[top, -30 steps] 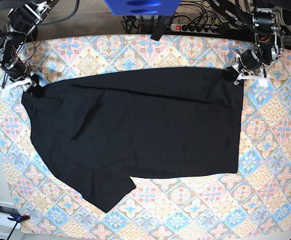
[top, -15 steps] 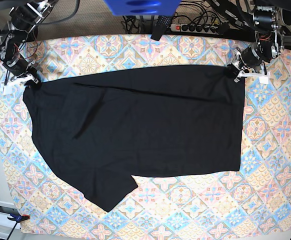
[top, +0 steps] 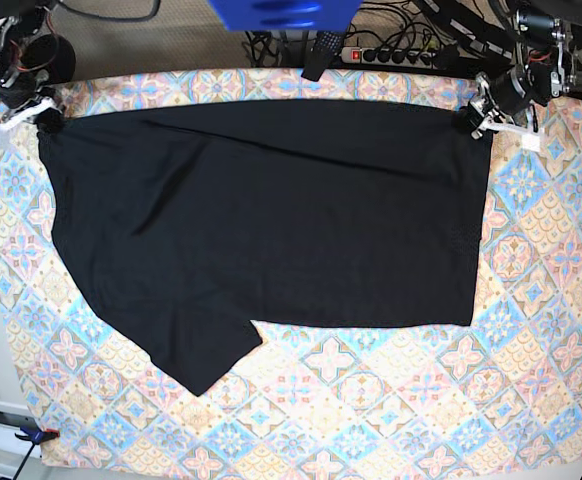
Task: Fold the T-shirt properly
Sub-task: 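Pull the grasped shirt edge toward the robot with both grippers, then adjust grips on the shirt edge and spread it taut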
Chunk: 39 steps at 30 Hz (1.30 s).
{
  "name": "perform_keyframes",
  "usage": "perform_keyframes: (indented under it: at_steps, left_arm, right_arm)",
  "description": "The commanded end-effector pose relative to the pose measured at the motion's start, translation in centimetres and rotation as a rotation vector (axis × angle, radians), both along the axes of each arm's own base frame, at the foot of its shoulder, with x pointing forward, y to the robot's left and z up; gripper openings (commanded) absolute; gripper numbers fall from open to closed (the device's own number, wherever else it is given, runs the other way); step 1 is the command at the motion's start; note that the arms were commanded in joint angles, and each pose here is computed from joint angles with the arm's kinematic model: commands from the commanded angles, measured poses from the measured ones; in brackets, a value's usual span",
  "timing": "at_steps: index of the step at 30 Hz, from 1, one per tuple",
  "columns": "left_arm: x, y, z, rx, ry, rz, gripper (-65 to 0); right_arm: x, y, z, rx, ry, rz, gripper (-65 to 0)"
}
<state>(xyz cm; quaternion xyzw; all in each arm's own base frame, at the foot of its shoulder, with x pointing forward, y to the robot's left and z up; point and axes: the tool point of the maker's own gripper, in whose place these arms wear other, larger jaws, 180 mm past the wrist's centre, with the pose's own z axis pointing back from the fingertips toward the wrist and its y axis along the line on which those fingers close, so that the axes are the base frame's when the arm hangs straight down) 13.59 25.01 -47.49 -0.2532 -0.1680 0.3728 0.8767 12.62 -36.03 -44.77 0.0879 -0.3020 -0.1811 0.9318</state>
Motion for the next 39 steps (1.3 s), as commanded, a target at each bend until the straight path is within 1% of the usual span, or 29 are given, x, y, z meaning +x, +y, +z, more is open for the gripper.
perform_keyframes:
  at_steps: [1,6,8,12,17,24,27,29,32,33,35,37,39]
  left_arm:
    - [-0.2,1.8,0.5,0.057,0.003,-0.006,-65.0]
    - [-2.5,2.1,0.0,0.064,0.050,-0.006,-65.0]
    - [-2.9,2.4,0.3,0.077,0.054,-0.022,-65.0]
    - [-2.9,2.3,0.7,0.081,0.046,-0.034,-65.0]
    - [-3.1,2.3,0.6,0.088,0.056,-0.050,-65.0]
    - [-3.6,4.0,0.2,0.202,0.090,-0.118,-65.0]
    - [-3.6,4.1,0.1,0.212,0.093,-0.127,-65.0]
    - [-3.3,4.0,0.2,0.213,0.088,-0.130,-65.0]
    - [-3.2,4.1,0.2,0.218,0.088,-0.135,-65.0]
    - [-3.3,4.2,0.1,0.228,0.092,-0.141,-65.0]
    - [-3.5,4.5,0.0,0.254,0.102,-0.159,-65.0]
    - [-3.6,4.7,-0.2,0.270,0.110,-0.169,-65.0]
    - [-3.7,4.6,-0.2,0.271,0.111,-0.170,-65.0]
  right_arm:
    - [-0.5,-1.4,1.0,-0.039,0.001,-0.005,-65.0]
    - [-2.4,-0.9,0.9,-0.048,0.049,0.013,-65.0]
    - [-3.2,-0.5,1.1,-0.057,0.059,0.023,-65.0]
    - [-3.6,0.6,1.5,-0.063,0.053,0.038,-65.0]
    - [-3.0,1.4,2.1,-0.074,0.026,0.050,-65.0]
    - [-2.2,1.5,3.2,-0.102,0.002,0.074,-65.0]
    - [-1.9,1.5,3.2,-0.101,-0.004,0.075,-64.8]
    - [-1.9,1.6,3.2,-0.100,-0.004,0.076,-61.2]
    - [-1.8,1.6,3.2,-0.100,-0.005,0.076,-52.5]
    - [-1.8,1.6,3.2,-0.100,-0.005,0.076,-50.6]
    - [-1.8,1.6,3.2,-0.100,-0.005,0.076,-49.2]
    - [-1.6,1.6,3.2,-0.100,-0.010,0.077,-49.7]
    - [0.1,2.2,3.4,-0.092,-0.044,0.093,-49.7]
